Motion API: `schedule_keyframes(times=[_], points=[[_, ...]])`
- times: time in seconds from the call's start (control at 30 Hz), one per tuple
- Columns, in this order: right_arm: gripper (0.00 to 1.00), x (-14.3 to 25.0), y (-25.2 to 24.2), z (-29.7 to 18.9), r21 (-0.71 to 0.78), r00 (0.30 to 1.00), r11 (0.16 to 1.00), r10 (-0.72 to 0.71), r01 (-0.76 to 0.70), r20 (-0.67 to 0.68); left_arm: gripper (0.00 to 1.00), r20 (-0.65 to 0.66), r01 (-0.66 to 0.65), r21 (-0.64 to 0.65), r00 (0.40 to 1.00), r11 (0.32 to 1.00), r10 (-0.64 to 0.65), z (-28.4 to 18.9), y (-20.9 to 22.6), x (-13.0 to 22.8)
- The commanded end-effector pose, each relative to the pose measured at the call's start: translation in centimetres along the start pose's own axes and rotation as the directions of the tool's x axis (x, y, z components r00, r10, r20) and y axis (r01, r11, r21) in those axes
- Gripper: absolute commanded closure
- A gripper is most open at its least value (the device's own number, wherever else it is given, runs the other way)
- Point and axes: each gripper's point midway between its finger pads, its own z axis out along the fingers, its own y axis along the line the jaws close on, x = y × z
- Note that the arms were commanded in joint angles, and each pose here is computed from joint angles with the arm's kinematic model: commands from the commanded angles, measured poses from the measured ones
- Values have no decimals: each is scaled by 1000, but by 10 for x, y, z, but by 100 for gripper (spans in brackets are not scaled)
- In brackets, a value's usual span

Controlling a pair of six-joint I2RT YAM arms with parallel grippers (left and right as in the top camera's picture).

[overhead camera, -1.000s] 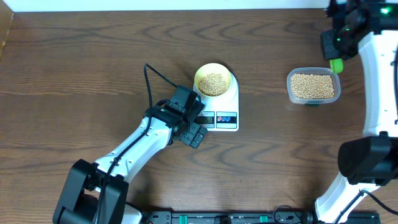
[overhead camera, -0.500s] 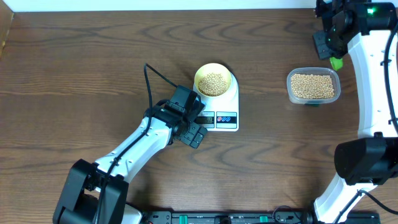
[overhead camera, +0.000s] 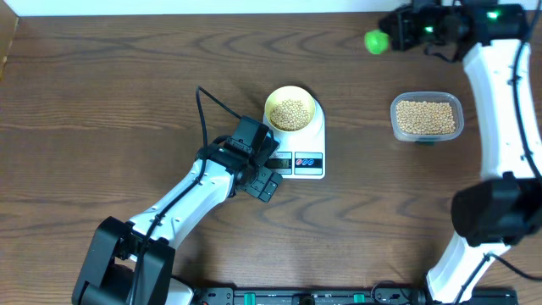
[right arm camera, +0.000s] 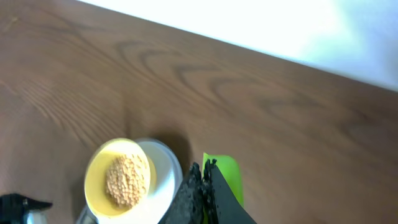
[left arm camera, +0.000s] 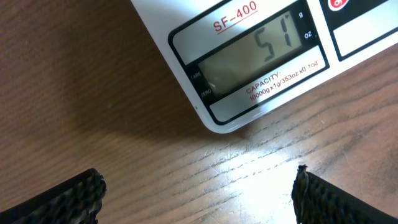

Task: Scoop item into bowl and weigh 50g on scale
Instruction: 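Carry the filled scoop left over the yellow bowl, then tilt the scoop with the right gripper to pour chickpeas into the bowl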

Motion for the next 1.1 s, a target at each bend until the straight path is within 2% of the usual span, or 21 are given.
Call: schedule_keyframes(times=[0.0, 0.2, 0.43, 0.7, 1.07], points=[[99, 14, 26, 49, -165, 998, 985, -55, 51, -18, 2, -13, -3, -2, 1000, 1000, 3, 2, 2, 3], [99, 17, 70, 94, -286, 974, 932, -224, 223, 31, 2, -13, -3, -2, 1000, 1000, 3, 2, 2, 3], [99, 43, 113, 110, -372, 911, 843, -412, 388, 17, 2, -13, -3, -2, 1000, 1000, 3, 2, 2, 3], [99, 56, 128, 113, -410, 911, 835, -413, 368, -22, 2, -13, -3, -2, 1000, 1000, 3, 2, 2, 3], [99, 105, 140, 128, -469, 910, 833, -393, 293, -130, 2, -16, -2, -2, 1000, 1000, 2, 2, 2, 4]])
